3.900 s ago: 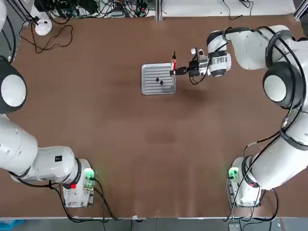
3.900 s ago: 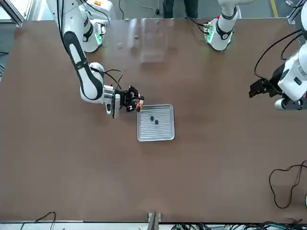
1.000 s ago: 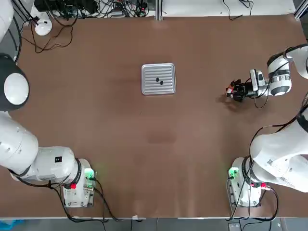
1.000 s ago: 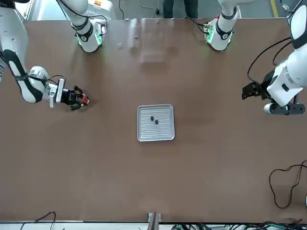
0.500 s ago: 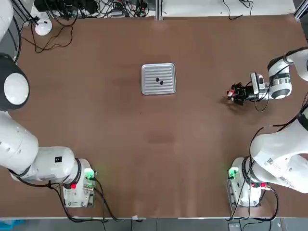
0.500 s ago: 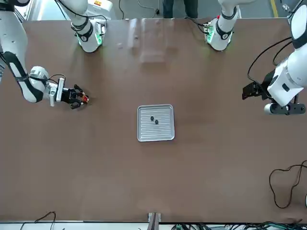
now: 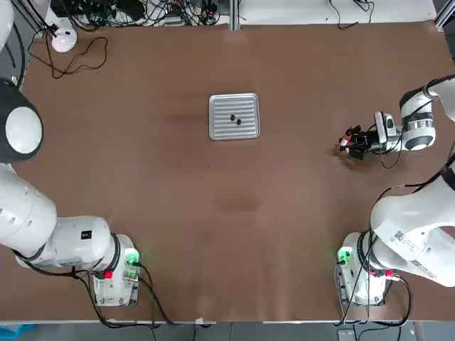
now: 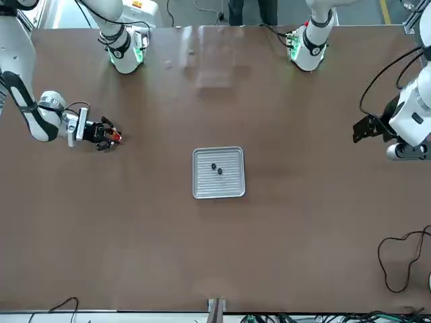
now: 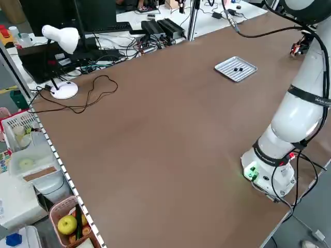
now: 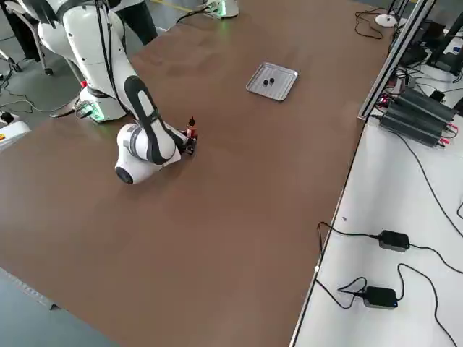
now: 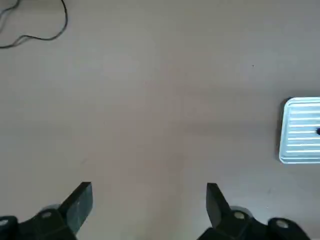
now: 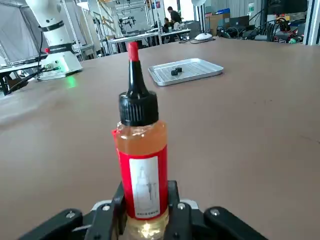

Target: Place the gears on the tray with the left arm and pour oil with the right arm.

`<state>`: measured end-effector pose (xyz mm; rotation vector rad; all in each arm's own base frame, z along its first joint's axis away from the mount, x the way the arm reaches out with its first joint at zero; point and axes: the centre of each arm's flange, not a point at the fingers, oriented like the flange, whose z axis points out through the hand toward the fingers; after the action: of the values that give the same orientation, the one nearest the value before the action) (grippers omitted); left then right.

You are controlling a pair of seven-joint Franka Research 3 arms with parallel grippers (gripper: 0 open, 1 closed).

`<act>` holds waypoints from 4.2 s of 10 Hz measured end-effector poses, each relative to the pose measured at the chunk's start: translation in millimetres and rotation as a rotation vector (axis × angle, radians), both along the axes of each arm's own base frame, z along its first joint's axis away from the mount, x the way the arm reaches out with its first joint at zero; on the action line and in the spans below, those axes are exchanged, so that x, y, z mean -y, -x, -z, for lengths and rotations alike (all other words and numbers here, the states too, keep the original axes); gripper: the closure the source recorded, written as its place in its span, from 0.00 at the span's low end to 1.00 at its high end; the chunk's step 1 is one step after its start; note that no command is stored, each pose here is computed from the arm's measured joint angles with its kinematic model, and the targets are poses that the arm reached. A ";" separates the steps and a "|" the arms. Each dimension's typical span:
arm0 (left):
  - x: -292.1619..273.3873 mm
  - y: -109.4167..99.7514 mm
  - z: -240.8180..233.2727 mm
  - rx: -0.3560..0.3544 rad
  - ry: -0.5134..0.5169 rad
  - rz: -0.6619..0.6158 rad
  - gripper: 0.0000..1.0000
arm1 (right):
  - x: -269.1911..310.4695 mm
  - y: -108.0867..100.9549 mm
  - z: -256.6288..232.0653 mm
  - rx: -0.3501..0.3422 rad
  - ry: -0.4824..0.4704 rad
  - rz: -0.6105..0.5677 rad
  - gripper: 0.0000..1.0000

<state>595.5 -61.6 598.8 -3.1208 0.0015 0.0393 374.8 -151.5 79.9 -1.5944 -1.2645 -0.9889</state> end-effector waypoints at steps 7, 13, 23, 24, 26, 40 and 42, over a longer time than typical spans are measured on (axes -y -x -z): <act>-18.5 -9.9 -7.6 0.085 0.004 -0.047 0.00 | 21.6 -13.7 3.2 0.031 0.010 -0.002 0.65; -27.5 7.2 -29.9 0.078 0.040 -0.081 0.00 | 25.5 -22.4 9.5 0.039 0.009 -0.004 0.65; -28.6 6.7 -24.4 0.062 0.053 -0.082 0.00 | 24.2 -24.2 10.9 0.040 0.006 -0.007 0.59; -27.5 6.7 -24.2 0.062 0.053 -0.081 0.00 | 24.0 -24.3 11.0 0.040 0.005 -0.008 0.57; -24.8 8.4 -23.0 0.048 0.052 -0.076 0.00 | 23.9 -24.5 11.0 0.040 0.005 -0.007 0.51; -25.4 15.6 -20.5 -0.005 0.048 -0.079 0.00 | 22.8 -24.8 7.0 0.043 -0.034 -0.010 0.00; -24.4 16.2 -21.3 -0.004 0.048 -0.078 0.00 | 25.2 -25.1 5.6 0.045 -0.041 -0.006 0.00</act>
<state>579.3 -37.3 620.2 -3.1675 -0.1213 0.0477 399.9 -176.7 74.3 -1.5445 -1.2707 -1.0456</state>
